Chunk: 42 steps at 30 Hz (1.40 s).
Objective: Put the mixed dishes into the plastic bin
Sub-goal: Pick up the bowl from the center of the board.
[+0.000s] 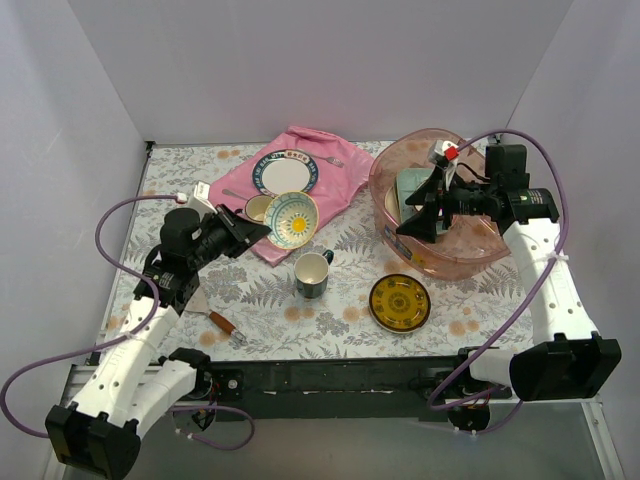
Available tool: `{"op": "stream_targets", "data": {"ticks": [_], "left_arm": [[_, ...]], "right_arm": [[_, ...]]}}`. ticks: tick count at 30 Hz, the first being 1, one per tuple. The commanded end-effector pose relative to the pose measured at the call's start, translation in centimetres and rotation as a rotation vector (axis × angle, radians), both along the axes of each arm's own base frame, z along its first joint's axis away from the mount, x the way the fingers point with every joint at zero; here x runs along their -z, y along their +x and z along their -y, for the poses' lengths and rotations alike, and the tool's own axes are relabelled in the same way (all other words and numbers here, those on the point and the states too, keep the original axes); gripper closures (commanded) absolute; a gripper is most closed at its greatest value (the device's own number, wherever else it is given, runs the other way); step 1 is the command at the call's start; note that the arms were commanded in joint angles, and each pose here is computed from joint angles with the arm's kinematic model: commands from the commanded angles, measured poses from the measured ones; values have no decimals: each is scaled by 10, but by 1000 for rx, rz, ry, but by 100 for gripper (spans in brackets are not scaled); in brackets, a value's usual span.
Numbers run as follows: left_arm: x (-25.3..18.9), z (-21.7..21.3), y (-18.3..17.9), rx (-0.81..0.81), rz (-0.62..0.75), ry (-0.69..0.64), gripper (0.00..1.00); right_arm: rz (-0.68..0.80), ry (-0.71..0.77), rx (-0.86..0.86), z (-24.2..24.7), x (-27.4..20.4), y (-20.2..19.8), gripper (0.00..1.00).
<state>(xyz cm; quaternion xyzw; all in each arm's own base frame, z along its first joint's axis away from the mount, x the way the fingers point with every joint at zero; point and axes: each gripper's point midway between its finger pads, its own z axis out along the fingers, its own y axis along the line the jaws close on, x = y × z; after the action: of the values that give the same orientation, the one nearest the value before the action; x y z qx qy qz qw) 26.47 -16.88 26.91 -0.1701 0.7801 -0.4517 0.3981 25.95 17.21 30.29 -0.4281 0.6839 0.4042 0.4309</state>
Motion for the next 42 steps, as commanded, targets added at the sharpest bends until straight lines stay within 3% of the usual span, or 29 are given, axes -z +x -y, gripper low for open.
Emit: {"op": "stream_targets", "data": {"ticks": [1,10,17,26,42], "left_arm": [[-19,10,7,-20,69,-34,100],[-18,38,4,15,69,-26,100],[-18,58,0,42,74,-6,100],[-19,73,-4,53,86,11,100],[-19,89,-6,54,90,35,100]], "right_arm": [[19,-9,33,2,-15,-3,3],[56,-12,128,10,-27,-1,1],[6,28,287,28,-31,14,1],[-91,104,204,18,-25,2,2],[-210,72,178,18,-1,-2,1]]}}
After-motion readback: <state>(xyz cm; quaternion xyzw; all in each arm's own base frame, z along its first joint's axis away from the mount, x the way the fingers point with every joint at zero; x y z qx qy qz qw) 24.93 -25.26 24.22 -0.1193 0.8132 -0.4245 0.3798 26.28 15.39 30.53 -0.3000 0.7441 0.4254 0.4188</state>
